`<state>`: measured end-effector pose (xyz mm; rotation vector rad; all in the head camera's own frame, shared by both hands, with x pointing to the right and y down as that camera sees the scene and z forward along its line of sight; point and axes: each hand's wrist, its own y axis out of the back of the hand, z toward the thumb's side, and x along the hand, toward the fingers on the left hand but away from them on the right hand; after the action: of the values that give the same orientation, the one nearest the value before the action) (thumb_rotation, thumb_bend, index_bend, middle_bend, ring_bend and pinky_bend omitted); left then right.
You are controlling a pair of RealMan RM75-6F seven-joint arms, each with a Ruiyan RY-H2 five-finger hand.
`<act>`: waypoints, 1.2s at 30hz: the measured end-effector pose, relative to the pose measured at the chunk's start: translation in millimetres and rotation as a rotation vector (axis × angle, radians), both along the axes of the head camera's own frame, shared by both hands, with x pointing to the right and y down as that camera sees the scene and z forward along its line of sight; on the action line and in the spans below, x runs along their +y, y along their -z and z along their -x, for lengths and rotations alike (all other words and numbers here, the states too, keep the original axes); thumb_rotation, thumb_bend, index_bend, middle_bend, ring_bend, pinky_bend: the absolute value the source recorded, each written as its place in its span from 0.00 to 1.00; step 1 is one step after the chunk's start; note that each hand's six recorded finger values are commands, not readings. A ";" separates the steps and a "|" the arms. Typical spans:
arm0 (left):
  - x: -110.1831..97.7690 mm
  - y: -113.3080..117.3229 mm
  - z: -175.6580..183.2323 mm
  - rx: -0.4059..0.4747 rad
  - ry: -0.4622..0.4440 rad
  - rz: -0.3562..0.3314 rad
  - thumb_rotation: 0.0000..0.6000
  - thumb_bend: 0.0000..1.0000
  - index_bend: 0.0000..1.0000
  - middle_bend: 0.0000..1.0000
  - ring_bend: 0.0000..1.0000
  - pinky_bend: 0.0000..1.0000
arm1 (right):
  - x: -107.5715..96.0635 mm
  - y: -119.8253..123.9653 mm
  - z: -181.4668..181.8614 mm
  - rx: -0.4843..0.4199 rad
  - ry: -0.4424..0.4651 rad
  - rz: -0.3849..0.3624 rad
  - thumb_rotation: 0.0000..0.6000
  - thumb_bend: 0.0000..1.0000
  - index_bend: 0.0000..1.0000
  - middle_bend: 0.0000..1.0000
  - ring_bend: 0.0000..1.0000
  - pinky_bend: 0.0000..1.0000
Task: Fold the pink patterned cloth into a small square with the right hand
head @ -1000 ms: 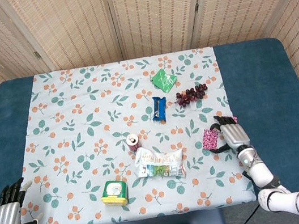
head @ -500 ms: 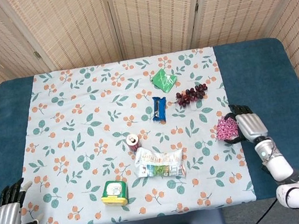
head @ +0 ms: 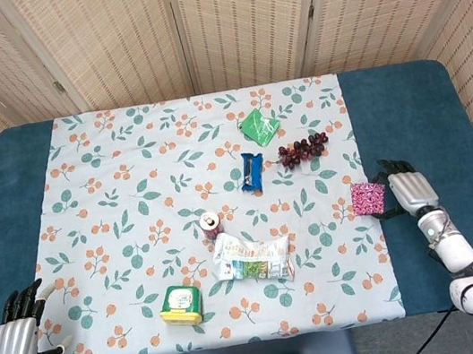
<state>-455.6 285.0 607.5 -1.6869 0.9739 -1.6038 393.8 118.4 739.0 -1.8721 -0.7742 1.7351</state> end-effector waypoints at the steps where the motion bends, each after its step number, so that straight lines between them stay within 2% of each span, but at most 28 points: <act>1: 0.0 0.2 -0.2 -0.001 0.000 0.000 1.00 0.19 0.17 0.07 0.10 0.00 | -0.9 -2.8 0.7 -0.006 -0.003 0.001 0.78 0.19 0.29 0.08 0.00 0.00; 10: 1.0 1.2 1.9 -0.007 0.008 0.003 1.00 0.19 0.17 0.07 0.11 0.00 | -3.8 -16.3 11.5 -0.041 0.008 0.006 0.78 0.19 0.29 0.08 0.00 0.00; 36: 1.6 -0.8 2.0 -0.007 0.008 0.005 1.00 0.19 0.16 0.07 0.11 0.00 | 0.4 -20.5 8.2 -0.017 0.020 0.024 0.77 0.19 0.19 0.08 0.00 0.00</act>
<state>-457.6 286.6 608.2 -1.6823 0.9753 -1.6176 385.6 118.7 759.5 -1.9066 -0.7417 1.7255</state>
